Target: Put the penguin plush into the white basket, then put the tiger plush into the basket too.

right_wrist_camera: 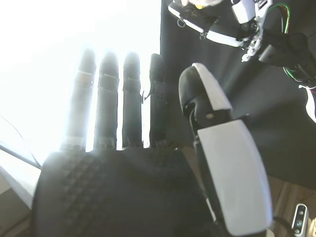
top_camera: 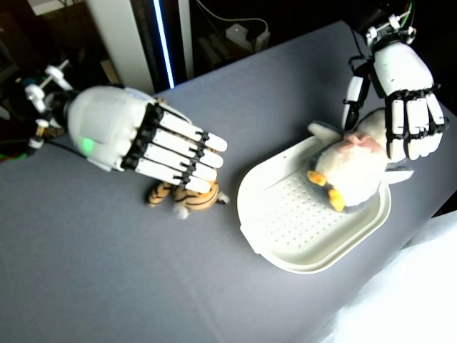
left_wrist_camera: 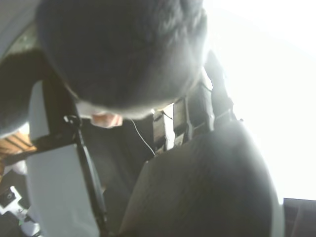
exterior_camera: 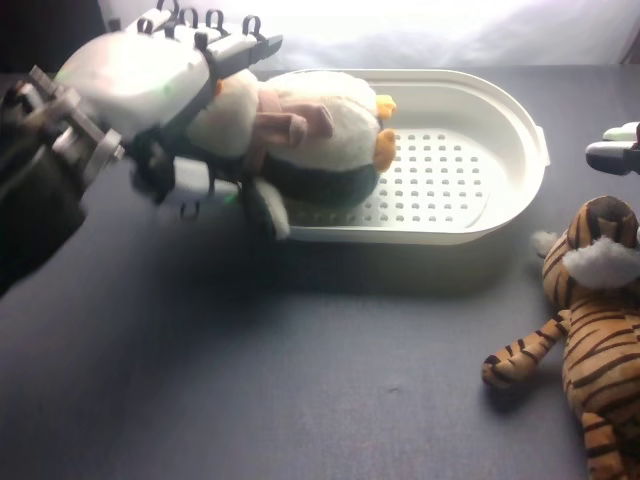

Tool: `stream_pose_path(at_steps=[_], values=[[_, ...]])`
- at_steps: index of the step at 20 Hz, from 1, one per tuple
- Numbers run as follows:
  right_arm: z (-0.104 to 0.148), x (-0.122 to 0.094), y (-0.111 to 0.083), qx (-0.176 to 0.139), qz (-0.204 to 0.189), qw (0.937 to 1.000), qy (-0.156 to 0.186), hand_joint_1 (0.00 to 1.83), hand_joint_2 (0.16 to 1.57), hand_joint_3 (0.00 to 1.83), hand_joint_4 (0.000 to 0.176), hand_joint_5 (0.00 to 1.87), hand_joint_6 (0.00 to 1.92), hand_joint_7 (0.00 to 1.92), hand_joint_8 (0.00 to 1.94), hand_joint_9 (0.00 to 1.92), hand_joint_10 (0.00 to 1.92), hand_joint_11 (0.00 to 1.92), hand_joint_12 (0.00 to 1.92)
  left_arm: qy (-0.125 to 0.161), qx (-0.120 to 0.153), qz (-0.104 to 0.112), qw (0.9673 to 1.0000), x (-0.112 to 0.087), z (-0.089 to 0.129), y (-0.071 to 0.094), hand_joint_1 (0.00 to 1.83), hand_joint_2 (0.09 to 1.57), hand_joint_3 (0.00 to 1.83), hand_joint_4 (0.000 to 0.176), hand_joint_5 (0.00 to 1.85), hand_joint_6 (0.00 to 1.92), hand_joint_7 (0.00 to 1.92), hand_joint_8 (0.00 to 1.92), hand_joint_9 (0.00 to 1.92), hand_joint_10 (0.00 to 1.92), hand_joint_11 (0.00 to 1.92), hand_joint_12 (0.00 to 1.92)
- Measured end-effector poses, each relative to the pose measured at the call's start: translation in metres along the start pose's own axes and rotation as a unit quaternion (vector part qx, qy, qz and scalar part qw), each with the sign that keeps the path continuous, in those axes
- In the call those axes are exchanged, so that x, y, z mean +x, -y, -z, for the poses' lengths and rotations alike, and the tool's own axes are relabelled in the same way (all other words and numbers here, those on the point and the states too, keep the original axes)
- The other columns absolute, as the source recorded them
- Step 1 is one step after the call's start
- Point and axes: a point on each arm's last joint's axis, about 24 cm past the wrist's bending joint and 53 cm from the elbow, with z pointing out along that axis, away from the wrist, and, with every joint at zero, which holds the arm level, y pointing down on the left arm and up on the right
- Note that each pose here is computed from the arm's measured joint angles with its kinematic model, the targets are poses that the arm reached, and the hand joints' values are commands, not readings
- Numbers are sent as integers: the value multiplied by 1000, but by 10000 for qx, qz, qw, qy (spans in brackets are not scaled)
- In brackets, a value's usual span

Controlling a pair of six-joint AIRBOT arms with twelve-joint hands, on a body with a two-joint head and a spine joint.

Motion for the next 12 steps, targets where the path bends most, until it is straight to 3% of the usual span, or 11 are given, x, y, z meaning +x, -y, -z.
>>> stream_pose_path(at_steps=[1,2,3,5,6,8,10,11,12], values=[[1,0,-12,-171,36,9998,-66,834,1277,0,21,558,0,538,1,687,13,734,190,106,251,182,9995,-3,12,12,985,816,0,176,0,0,1,0,2,0,0,267],[2,0,-23,-341,58,9994,-99,832,1239,0,72,552,0,529,0,653,2,657,349,192,416,318,9984,-6,19,20,863,798,0,176,0,0,0,0,0,0,0,176],[3,2,-41,-610,133,9979,-198,826,1229,4,97,536,10,512,12,614,0,561,500,376,638,522,9959,-13,29,29,944,792,0,176,0,0,0,0,0,0,0,34],[7,10,-58,-916,194,9946,-448,831,1227,0,105,538,0,516,0,604,0,470,694,605,946,678,9914,-23,48,41,966,790,0,176,0,0,0,0,0,0,0,0],[7,13,-59,-923,208,9941,-532,815,1231,2,109,419,0,437,0,503,0,336,646,681,1019,764,9895,-25,56,43,957,825,8,176,0,0,0,0,0,0,0,0],[8,19,-59,-850,313,9929,-771,783,1189,0,102,408,1,473,5,643,26,464,709,711,1054,821,9885,-23,74,44,841,752,0,176,0,0,0,0,0,0,0,0],[10,28,-53,-702,370,9911,-1071,708,1201,0,120,379,0,459,0,718,14,483,839,733,1150,792,9875,-25,86,50,767,730,0,176,0,0,0,0,0,0,0,0],[11,37,-45,-546,356,9893,-1306,742,1179,0,128,328,0,396,0,633,2,436,833,754,1228,740,9868,-28,91,54,772,732,0,176,0,0,0,0,0,0,0,0],[13,45,-38,-428,393,9868,-1515,733,1156,0,154,275,0,351,0,574,0,363,805,767,1281,703,9863,-30,95,57,764,763,0,176,0,0,0,0,0,0,0,0]])
